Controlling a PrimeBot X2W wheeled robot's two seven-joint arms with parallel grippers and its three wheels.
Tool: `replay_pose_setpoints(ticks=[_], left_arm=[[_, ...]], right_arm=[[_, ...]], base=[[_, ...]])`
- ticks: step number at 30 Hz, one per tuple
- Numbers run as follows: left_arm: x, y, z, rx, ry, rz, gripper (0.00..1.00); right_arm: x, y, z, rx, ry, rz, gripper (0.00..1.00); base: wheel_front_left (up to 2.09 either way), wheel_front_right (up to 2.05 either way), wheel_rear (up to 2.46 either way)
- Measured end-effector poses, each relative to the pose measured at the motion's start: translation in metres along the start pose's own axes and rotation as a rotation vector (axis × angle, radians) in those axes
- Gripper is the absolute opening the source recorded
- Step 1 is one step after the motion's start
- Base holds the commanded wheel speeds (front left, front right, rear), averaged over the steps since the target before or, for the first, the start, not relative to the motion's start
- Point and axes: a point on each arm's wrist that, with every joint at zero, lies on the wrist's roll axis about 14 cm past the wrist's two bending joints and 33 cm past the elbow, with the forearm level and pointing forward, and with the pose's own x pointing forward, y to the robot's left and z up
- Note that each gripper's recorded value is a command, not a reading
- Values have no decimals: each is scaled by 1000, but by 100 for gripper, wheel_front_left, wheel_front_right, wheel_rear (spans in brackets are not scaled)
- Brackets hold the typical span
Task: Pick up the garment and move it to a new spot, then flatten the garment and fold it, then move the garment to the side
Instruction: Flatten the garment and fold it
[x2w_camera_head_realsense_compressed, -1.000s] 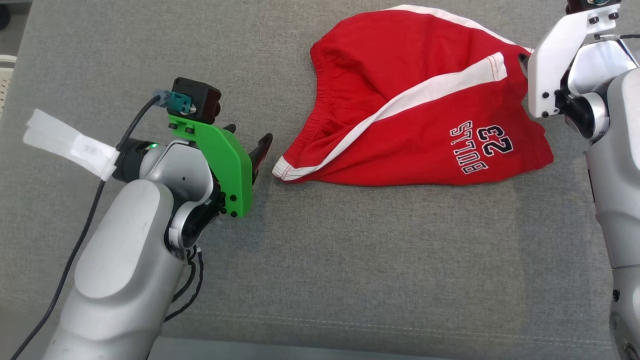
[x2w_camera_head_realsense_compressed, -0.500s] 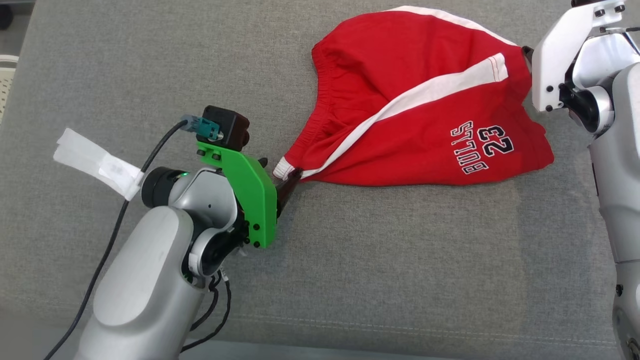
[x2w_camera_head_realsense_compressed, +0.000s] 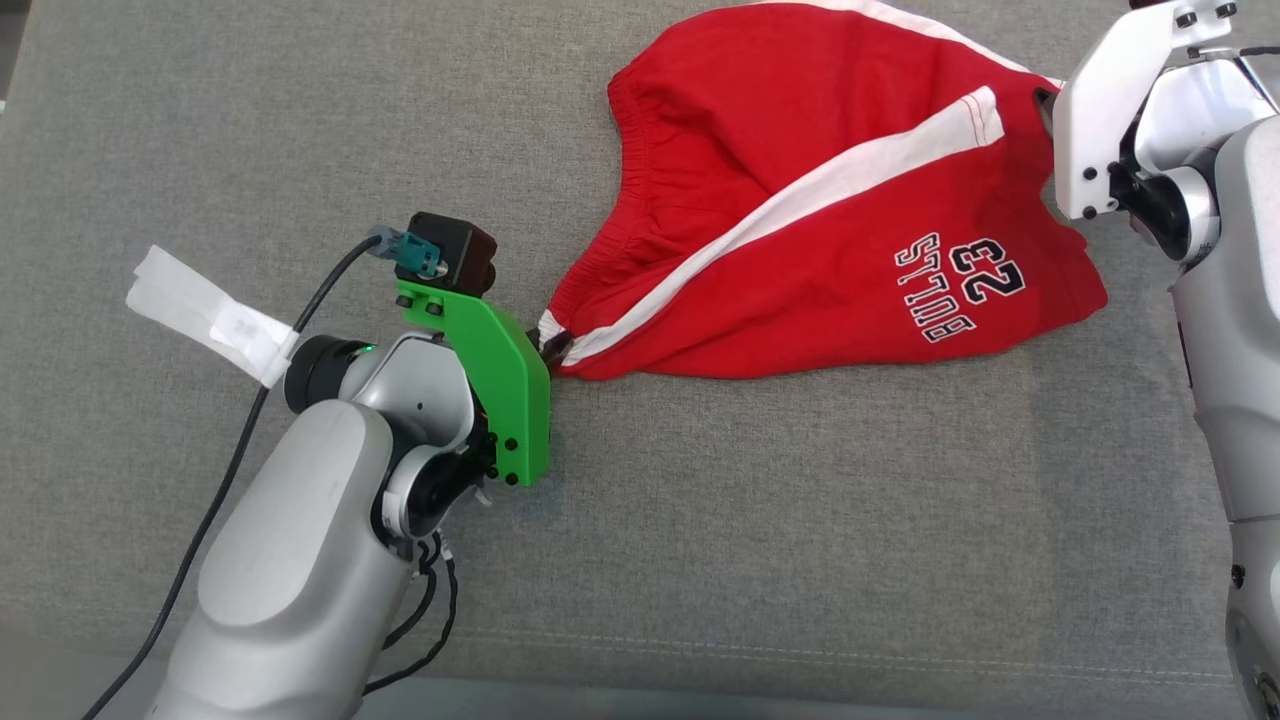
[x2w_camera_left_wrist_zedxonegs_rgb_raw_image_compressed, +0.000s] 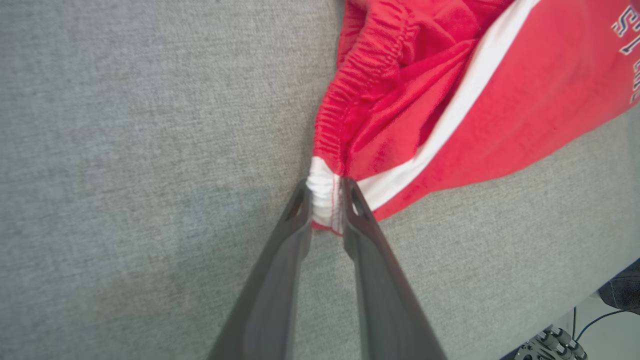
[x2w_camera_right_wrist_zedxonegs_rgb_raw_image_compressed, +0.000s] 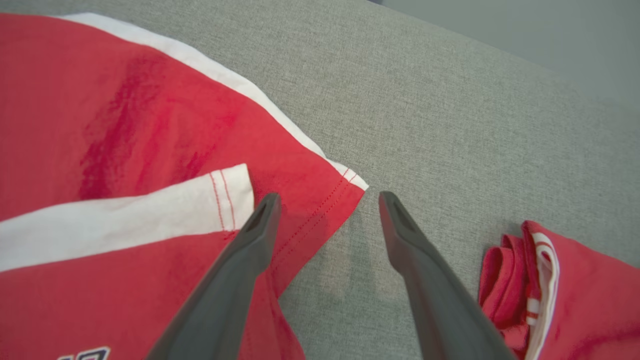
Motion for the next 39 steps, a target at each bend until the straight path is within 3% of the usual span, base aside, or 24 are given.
replay_pose_setpoints(ticks=[1, 2, 25, 26, 27, 30, 39], left_arm=[[1, 0, -1, -1, 4, -2, 1], [2, -1, -2, 1, 5, -7, 0], [9, 1, -4, -4, 1, -19, 0], [10, 2, -3, -5, 0, -19, 0], [10, 2, -3, -5, 0, -19, 0], [11, 3, -3, -6, -3, -17, 0], [10, 3, 4, -9, -42, -13, 0]], right_arm=[[1, 1, 0, -2, 1, 2, 100], [2, 2, 0, -5, 1, 4, 100], [32, 44, -18, -21, 73, 116, 100], [34, 47, -20, -18, 74, 123, 79], [34, 47, -20, -18, 74, 123, 49], [37, 49, -23, -19, 80, 126, 2], [33, 42, -15, -47, 34, 107, 0]], base=[[0, 0, 0], [0, 0, 0], [0, 0, 0], [0, 0, 0], [0, 0, 0], [0, 0, 0], [0, 0, 0]])
